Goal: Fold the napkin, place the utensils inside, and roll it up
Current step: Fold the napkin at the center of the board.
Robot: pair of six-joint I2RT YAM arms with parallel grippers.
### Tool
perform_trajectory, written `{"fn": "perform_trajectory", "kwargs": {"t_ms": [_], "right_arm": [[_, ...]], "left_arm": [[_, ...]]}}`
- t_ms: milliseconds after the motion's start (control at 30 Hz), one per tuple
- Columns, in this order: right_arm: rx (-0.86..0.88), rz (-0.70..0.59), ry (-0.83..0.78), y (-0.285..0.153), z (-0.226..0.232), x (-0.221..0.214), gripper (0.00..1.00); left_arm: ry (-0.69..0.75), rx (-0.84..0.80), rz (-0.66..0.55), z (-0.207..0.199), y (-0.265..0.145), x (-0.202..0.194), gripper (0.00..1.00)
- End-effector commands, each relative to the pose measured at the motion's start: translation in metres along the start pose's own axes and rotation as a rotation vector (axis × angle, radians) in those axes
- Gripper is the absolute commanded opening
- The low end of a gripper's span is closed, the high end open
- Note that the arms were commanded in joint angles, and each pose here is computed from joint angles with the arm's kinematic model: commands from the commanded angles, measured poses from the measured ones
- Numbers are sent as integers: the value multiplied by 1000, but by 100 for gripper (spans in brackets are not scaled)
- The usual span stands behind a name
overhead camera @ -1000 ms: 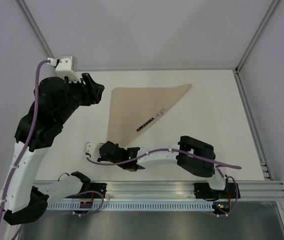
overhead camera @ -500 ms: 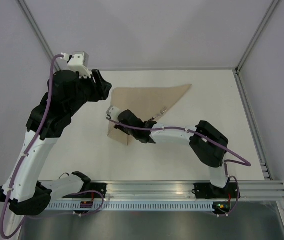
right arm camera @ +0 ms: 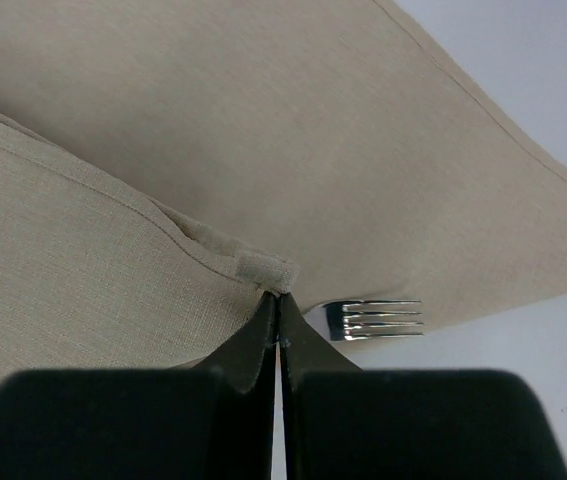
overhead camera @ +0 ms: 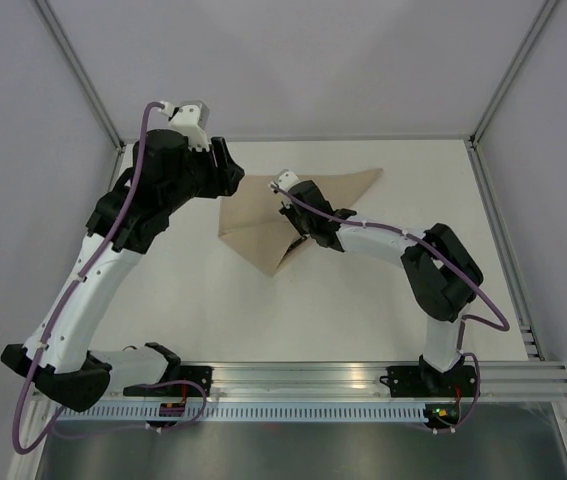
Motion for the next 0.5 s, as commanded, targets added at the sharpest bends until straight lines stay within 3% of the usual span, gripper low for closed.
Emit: {"fn": "perform_trajectory", "kwargs": {"t_ms": [0, 467], "right_arm": [[-12, 1, 56, -4, -17, 0, 0], [-66, 68, 146, 7, -68, -28, 1]], "left_arm": [[-4, -46, -22, -8, 9, 3, 59], [-7, -78, 56, -15, 45, -24, 57]]}}
Point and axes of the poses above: each gripper's point midway between its finger pads, its own y axis out along the fingers, its own z axis along the line the jaws close on, x = y × z, the point moved 2 cm from there along -y, back along the fingers, and after that the axes turned 10 degrees about y, right-handed, at the moved point
